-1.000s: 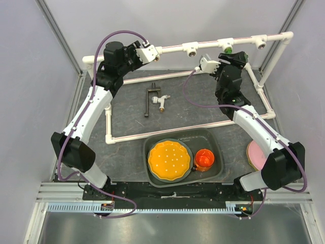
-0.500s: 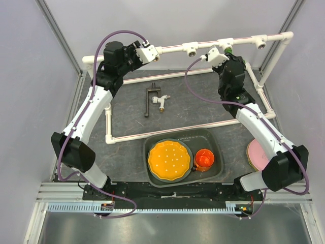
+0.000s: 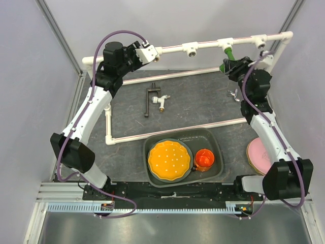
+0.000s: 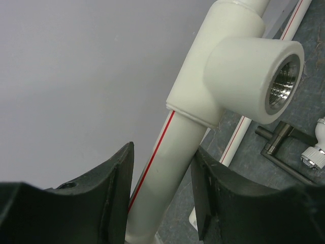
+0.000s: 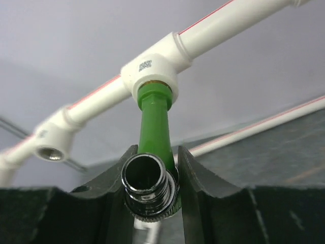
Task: Install the water faucets
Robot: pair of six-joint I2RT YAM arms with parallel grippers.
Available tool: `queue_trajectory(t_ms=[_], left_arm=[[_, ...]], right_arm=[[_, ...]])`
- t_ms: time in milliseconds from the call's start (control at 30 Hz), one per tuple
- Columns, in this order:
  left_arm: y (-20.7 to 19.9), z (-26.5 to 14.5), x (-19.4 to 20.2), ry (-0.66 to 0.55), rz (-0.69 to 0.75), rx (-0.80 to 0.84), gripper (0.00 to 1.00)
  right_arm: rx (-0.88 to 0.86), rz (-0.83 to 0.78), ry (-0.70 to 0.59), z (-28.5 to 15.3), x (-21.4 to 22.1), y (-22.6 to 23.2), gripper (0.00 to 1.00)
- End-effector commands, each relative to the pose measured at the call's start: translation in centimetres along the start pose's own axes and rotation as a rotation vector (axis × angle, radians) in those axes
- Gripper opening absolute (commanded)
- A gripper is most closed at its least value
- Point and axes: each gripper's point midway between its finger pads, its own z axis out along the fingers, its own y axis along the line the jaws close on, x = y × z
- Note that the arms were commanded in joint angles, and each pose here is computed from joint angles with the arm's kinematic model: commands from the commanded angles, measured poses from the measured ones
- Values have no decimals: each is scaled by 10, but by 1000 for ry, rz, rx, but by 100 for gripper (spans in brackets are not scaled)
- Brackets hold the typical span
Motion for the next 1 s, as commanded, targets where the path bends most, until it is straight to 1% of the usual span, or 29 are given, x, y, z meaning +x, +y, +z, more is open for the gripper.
queue_trajectory(t_ms=[0,33,67,100,167,200,233,267,333,367,400,433,467,533,567,600,633,667,700,733,767,800,833,867,900,933,967], left_arm=[[-16,-18,1,34,-131,47,2],[-15,-18,1,34,-128,45,2],[-15,-18,1,34,-129,45,2],[-16,-18,1,34,-128,47,2],[-15,-19,0,33,-127,44,2],[-15,-19,0,32,-127,45,2],[-15,-18,0,32,-128,45,2],[-15,-19,0,31,-128,46,2],[-15,-19,0,30,-128,47,2],[-14,-19,-1,29,-127,44,2],[-14,-19,-1,29,-127,44,2],[-13,-19,-1,28,-125,43,2],[-14,-19,-1,30,-127,45,2],[-14,-19,-1,30,-125,43,2],[-14,-19,-1,30,-125,43,2],[-14,-20,-1,32,-124,43,2],[-13,-20,-1,30,-123,41,2],[-13,-20,0,33,-121,40,2],[-14,-20,0,34,-123,41,2],[-14,-21,-1,32,-122,41,2],[-14,-21,-1,30,-122,41,2],[-13,-21,-1,32,-119,39,2],[-13,-21,0,33,-119,40,2],[-14,-21,0,32,-119,41,2],[-14,-21,-1,30,-121,43,2],[-15,-20,-2,28,-122,45,2],[-15,-20,-2,24,-125,48,2]], right_arm=[[-339,675,-67,-8,-29,46,0],[-364,826,-55,-9,-31,48,0],[-377,888,-53,-11,-27,44,0],[-446,928,-86,-17,-38,51,0],[-465,1077,-74,-17,-36,47,0],[-501,1112,-87,-21,-42,49,0],[-501,1147,-83,-19,-39,46,1],[-528,1198,-82,-22,-42,47,11],[-543,1222,-77,-23,-39,45,27],[-547,1210,-73,-25,-38,46,48],[-547,1190,-65,-26,-35,47,58],[-549,1162,-70,-30,-36,48,78],[-517,1104,-99,-29,-39,36,85],[-512,1020,-98,-38,-43,38,98],[-452,991,-85,-35,-37,29,98],[-443,888,-103,-42,-43,32,98],[-416,836,-107,-43,-44,29,98],[-320,787,-72,-39,-32,16,98],[-296,651,-94,-47,-38,15,98],[-260,568,-116,-48,-46,13,98],[-170,514,-78,-49,-35,1,98],[-148,440,-103,-59,-47,3,98],[-98,284,-155,-63,-64,-3,98],[-42,221,-127,-68,-60,-10,98],[-24,136,-147,-77,-73,-9,98],[0,-7,-181,-82,-93,-7,98],[40,-81,-141,-87,-90,-13,98]])
